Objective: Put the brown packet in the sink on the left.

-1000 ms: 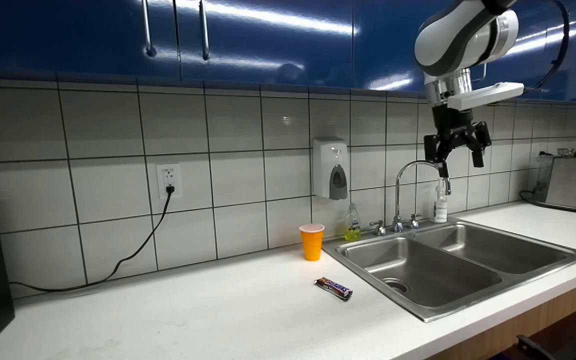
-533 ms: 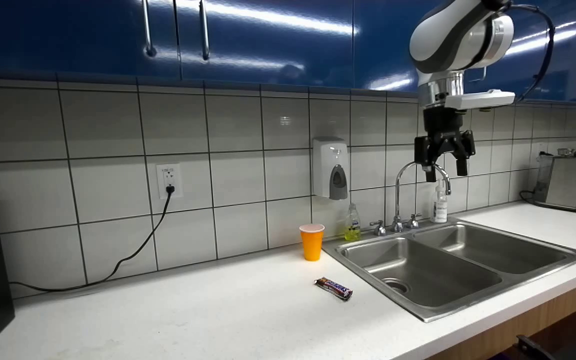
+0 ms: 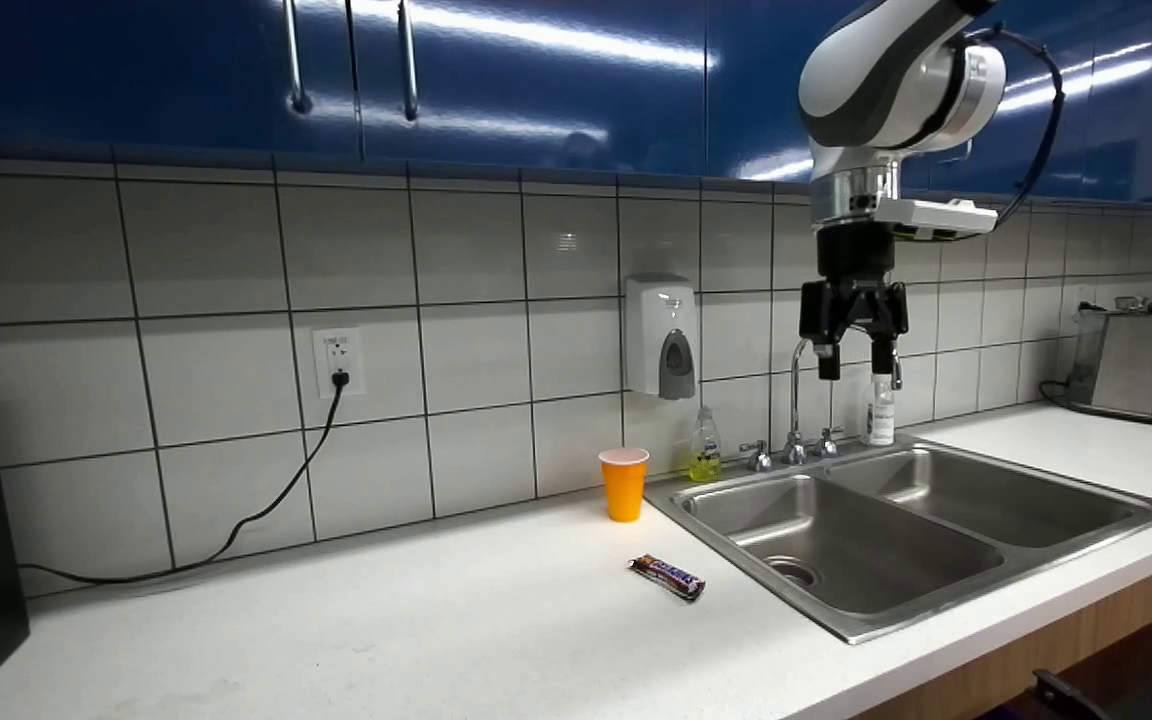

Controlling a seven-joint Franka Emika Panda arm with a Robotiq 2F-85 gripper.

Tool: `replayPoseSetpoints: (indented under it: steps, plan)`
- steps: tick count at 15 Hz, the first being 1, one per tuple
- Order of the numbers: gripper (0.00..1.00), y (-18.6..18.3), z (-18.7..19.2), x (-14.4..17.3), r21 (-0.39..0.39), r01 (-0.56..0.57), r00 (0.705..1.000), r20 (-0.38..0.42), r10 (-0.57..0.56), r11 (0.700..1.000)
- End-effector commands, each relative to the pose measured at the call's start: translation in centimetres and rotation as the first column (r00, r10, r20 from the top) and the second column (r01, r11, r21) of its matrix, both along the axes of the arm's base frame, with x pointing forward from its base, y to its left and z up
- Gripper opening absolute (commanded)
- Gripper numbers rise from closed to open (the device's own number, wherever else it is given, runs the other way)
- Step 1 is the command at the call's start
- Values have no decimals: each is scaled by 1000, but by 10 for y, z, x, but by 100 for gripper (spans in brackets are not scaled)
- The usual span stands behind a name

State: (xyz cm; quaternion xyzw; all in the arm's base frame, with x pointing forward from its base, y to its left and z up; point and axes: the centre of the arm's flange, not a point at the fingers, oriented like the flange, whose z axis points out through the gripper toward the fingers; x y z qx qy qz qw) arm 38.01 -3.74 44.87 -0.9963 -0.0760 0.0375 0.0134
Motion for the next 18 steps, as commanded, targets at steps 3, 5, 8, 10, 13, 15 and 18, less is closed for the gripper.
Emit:
replayPoseSetpoints:
  steps: [3,5,8,10,13,15,18]
  plan:
    - [100,30,-29,-2,-9,-84,996,23,84,996]
    - [100,37,-42,-5,-17,-85,996,21,86,996]
    - [100,43,-68,-10,-21,-83,997,7,83,996]
    - [100,48,-86,-11,-24,-84,996,13,84,996]
    - [100,55,-108,-11,-39,-86,996,23,87,996]
    - [100,63,-121,-7,-50,-91,995,36,93,995]
    - [100,78,-137,6,-67,-107,992,56,111,992]
